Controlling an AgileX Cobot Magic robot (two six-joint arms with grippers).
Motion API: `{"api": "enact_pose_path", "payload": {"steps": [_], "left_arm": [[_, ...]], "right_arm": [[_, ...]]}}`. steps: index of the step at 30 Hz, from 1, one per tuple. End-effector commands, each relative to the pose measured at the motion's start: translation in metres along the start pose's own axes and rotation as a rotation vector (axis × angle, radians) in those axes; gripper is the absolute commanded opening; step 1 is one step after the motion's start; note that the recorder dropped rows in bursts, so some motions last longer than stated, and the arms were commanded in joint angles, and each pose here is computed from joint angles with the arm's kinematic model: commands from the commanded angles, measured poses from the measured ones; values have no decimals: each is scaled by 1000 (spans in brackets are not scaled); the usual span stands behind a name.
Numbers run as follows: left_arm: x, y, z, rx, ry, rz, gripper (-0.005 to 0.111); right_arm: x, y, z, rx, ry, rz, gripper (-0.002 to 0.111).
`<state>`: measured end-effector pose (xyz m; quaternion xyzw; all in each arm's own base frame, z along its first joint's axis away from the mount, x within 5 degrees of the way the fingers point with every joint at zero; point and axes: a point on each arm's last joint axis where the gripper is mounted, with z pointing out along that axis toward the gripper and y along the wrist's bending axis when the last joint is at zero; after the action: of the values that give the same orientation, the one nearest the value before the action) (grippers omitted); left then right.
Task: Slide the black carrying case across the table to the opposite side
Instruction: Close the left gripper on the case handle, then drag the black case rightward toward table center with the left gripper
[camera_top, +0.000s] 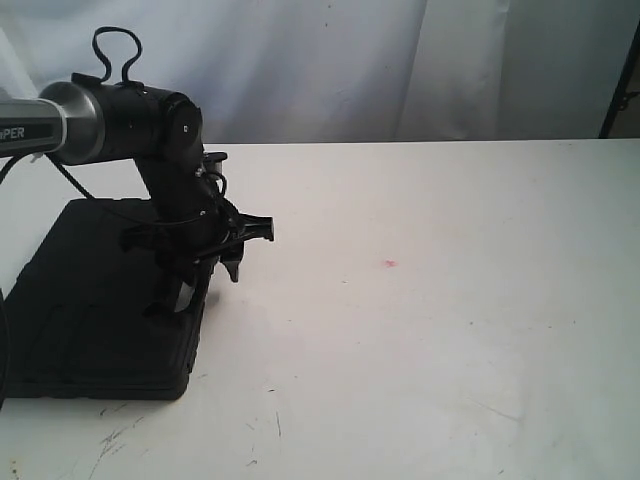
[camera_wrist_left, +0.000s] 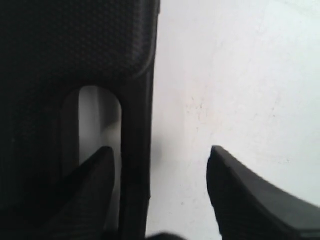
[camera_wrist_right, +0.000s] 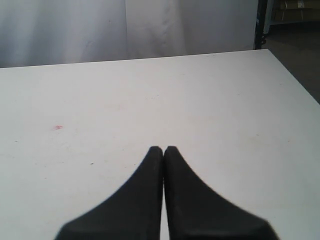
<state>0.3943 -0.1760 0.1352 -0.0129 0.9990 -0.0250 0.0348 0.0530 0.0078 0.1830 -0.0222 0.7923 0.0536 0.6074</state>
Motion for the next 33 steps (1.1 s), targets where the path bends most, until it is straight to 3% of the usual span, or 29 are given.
{"api": "enact_pose_path", "payload": {"steps": [1, 10, 12, 16, 17, 25, 33], "left_arm": [[0, -3, 8, 2, 13, 14, 53], [0, -3, 9, 3, 11, 15, 49], [-1, -3, 9, 5, 6, 15, 38], [-1, -3, 9, 6, 2, 15, 2], [-1, -3, 9, 6, 2, 15, 0], [0, -13, 9, 74, 1, -32, 0], [13, -45, 9, 104, -42, 24, 0]], "right_arm": [[1, 0, 0, 3, -2, -11, 0], [1, 0, 0, 3, -2, -11, 0], [1, 0, 0, 3, -2, -11, 0], [1, 0, 0, 3, -2, -11, 0], [1, 0, 0, 3, -2, -11, 0], [1, 0, 0, 3, -2, -11, 0], [1, 0, 0, 3, -2, -11, 0]]}}
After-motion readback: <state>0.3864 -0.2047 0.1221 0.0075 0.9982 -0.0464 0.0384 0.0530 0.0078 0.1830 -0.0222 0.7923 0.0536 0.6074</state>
